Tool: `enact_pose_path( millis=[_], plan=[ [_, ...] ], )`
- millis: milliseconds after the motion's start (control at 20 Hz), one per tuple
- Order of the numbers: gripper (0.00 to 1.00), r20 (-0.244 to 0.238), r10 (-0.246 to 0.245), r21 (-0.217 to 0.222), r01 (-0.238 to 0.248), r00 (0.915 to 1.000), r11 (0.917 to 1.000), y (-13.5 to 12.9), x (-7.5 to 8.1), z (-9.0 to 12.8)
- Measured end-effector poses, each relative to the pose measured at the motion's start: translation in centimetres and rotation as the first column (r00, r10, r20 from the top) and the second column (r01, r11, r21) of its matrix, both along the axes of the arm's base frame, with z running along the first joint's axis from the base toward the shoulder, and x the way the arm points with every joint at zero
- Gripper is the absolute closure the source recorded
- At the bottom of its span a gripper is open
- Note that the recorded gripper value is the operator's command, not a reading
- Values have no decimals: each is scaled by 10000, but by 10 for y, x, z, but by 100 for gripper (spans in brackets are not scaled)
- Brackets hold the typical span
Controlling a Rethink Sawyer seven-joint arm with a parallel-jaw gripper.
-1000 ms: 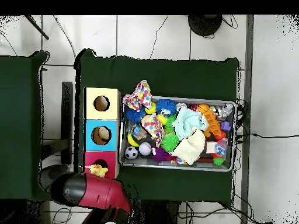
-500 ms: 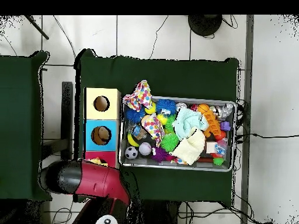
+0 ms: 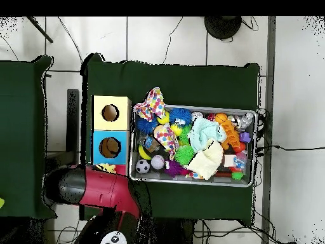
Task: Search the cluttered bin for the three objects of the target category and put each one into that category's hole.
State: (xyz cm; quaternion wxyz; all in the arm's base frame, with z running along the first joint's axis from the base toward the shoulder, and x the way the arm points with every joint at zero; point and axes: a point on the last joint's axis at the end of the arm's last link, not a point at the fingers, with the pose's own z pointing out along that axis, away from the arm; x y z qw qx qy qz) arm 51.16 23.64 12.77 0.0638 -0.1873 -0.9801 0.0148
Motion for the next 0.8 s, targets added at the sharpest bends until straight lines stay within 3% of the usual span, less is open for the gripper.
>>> enact_pose_path(
  millis=[350, 800],
  plan=[
    [100, 542, 10, -265, 4, 9985, 9996, -6, 17, 5],
    [100, 610, -23, -373, 46, 9981, 9993, -10, 18, 3]
  ],
)
